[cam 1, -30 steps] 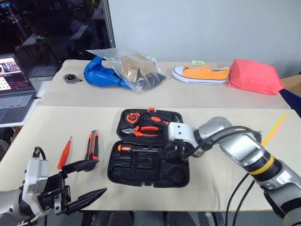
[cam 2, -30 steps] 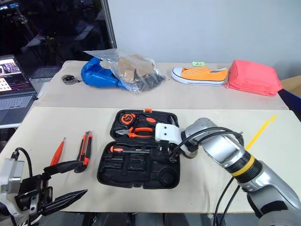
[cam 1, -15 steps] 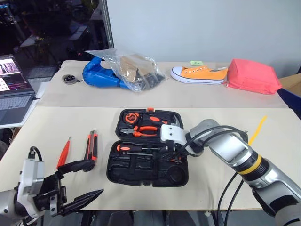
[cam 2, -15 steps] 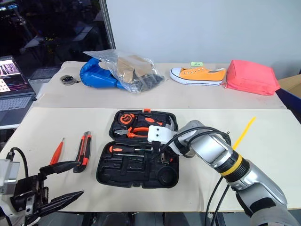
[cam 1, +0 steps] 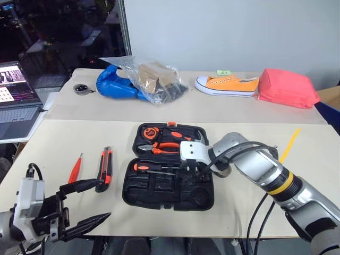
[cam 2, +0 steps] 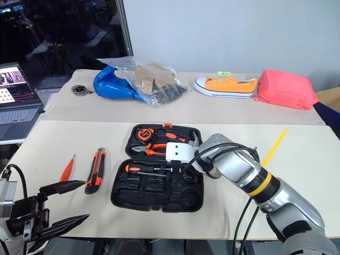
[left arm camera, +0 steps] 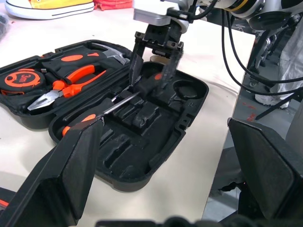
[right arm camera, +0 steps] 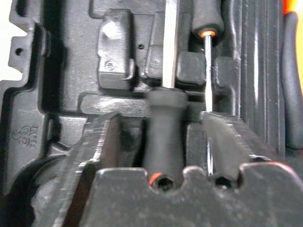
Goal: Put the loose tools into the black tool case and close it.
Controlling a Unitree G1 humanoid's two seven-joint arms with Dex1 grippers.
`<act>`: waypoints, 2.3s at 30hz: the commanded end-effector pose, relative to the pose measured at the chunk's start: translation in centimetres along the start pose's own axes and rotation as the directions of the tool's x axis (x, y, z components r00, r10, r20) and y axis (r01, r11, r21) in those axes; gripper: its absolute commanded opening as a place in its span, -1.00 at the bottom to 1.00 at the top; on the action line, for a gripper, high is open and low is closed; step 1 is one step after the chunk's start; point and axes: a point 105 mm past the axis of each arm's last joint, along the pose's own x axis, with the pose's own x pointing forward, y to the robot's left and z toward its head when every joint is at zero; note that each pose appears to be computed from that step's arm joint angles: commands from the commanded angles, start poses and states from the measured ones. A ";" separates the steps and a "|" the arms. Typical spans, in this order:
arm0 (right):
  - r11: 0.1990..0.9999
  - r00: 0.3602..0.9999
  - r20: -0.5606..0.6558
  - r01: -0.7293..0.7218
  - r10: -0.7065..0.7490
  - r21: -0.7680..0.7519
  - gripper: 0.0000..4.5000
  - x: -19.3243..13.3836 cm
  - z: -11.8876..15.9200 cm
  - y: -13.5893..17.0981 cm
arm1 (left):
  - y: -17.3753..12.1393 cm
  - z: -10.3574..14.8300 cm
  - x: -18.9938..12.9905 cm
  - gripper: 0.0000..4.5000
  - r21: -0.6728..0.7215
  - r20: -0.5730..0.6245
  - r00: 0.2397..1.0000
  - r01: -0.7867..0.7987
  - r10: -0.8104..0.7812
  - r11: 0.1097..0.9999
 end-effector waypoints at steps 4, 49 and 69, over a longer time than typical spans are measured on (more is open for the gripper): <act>0.995 0.975 0.212 0.053 -0.070 0.084 0.12 -2.8 1.6 -0.4 | 0.0 0.2 0.0 1.00 0.021 0.010 1.000 -0.004 0.003 1.000; 0.991 0.682 0.731 0.119 -0.035 -0.064 0.90 -9.1 4.5 2.9 | 10.9 -5.5 -3.5 1.00 -0.123 -0.365 0.468 -0.881 0.805 0.456; 0.985 0.728 0.682 0.162 -0.073 -0.067 1.00 -8.8 2.4 3.9 | 12.7 -7.8 -2.8 -0.52 -0.135 -0.424 0.501 -0.858 0.754 0.495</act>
